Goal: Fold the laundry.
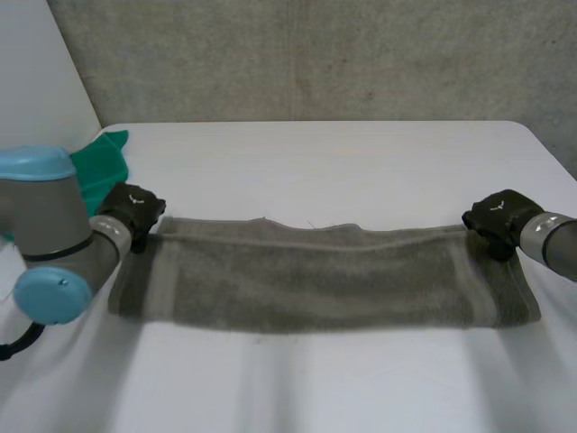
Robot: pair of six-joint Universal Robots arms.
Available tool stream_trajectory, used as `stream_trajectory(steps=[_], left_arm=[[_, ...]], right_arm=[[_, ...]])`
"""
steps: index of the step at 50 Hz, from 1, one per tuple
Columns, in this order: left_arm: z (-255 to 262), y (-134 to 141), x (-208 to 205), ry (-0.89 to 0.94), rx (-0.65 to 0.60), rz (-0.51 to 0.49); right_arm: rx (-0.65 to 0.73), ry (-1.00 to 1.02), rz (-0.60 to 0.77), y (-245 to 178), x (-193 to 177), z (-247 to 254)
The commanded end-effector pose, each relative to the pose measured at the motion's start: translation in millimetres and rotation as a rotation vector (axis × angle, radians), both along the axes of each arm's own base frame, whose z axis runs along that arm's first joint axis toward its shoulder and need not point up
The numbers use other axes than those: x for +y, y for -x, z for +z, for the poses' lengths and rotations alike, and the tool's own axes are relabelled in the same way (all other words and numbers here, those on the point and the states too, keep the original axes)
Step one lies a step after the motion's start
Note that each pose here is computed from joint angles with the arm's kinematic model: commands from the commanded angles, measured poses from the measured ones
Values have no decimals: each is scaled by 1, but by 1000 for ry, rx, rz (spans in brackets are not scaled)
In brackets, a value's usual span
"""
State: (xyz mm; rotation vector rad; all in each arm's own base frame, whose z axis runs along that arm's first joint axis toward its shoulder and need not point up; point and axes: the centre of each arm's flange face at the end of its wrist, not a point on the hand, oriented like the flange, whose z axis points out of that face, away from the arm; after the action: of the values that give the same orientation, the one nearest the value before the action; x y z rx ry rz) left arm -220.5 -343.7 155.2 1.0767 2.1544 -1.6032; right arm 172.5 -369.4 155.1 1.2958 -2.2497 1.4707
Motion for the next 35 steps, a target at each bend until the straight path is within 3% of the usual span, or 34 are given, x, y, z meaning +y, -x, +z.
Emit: stream_trajectory(steps=[1, 9, 16, 22, 28, 35], left_arm=[[-18, 14, -34, 78, -15, 26], [-15, 25, -55, 215, 20, 31], [-18, 39, -49, 241, 27, -6], [-19, 38, -43, 230, 14, 4], [-18, 28, -23, 188, -10, 41], [-9, 18, 7, 151, -10, 34]], right_arm=[[55, 57, -80, 4, -22, -15], [51, 130, -86, 2, -35, -17], [38, 168, -75, -4, -38, -13], [-84, 273, -121, -4, -43, 21], [-141, 323, -153, 8, -23, 61], [-145, 174, -174, 31, 11, 50]])
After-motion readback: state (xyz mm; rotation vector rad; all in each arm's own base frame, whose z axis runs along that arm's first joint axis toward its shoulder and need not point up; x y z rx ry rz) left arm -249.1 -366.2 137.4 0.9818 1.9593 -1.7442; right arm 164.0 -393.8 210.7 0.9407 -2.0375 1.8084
